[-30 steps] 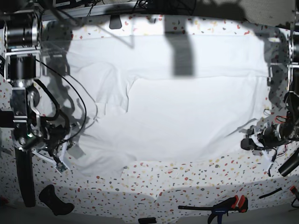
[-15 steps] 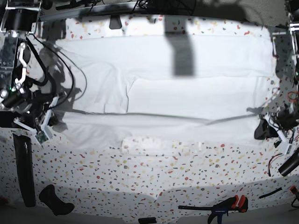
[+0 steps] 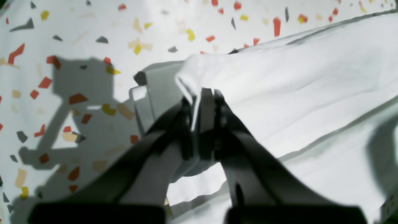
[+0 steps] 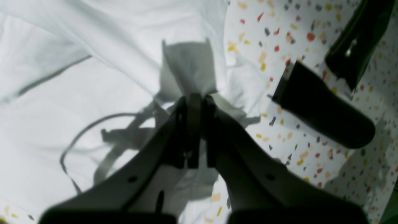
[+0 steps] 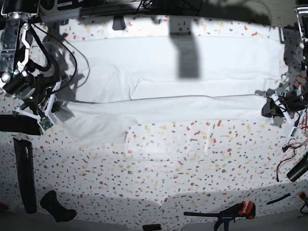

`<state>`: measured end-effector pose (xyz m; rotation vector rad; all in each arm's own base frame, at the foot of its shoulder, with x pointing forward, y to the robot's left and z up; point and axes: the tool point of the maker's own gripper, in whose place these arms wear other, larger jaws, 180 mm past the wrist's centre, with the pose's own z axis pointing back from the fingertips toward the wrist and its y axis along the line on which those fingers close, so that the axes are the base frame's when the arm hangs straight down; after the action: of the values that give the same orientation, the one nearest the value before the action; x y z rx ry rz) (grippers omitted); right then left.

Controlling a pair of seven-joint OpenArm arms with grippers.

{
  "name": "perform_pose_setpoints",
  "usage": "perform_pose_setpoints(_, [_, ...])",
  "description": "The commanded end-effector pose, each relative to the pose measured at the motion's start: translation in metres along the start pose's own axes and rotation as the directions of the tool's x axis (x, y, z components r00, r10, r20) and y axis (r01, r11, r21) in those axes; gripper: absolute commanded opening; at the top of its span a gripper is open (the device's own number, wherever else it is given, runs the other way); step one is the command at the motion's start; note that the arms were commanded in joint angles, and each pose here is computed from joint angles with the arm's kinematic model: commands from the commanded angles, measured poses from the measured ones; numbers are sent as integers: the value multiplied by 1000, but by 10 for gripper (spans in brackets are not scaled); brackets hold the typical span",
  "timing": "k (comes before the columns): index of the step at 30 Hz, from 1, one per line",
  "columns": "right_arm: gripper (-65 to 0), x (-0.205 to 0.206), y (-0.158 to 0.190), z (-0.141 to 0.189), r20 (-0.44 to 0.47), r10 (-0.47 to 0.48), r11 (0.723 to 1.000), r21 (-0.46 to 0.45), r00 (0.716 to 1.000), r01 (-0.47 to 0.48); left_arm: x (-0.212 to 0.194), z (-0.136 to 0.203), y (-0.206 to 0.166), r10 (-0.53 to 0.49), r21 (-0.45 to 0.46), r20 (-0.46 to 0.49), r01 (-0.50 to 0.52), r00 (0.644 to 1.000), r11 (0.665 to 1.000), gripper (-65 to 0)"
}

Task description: Fold the T-shirt properly

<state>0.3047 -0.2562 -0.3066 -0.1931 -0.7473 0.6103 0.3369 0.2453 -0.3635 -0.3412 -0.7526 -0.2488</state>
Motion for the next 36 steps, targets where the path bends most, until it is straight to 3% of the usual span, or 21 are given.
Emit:
perform_pose_setpoints(1, [-650,9,-10,6,24,16,999,-29,1000,-15,19,9,6,-28,14,44,27,999,1000,-650])
perform_pose_setpoints(13, [-650,-5,-8,5,-50,6,1000,-22,999,-7,4,9,7,-27,14,-45,28,999,1000,-650])
perform_pose_setpoints(20, [-650,-16,17,6,-119,-55,993,94,991,66,3,9,7,-27,14,-48,27,998,1000,-650])
perform_pose_setpoints(24, [-429,-15,17,6,-116,-56,993,96,992,67,3,9,7,-27,14,-48,28,998,1000,-650])
perform_pose_setpoints(26, [-360,-11,17,5,-90,-58,993,96,994,67,3,9,7,-26,14,-48,27,999,1000,-650])
perform_pose_setpoints(33, [-335,8,9,5,-13,-62,995,81,998,62,3,9,7,-26,14,-48,27,999,1000,-650])
perform_pose_setpoints(36, [-336,52,-13,9,156,-87,996,31,984,83,3,9,6,-26,14,-48,27,999,1000,-650])
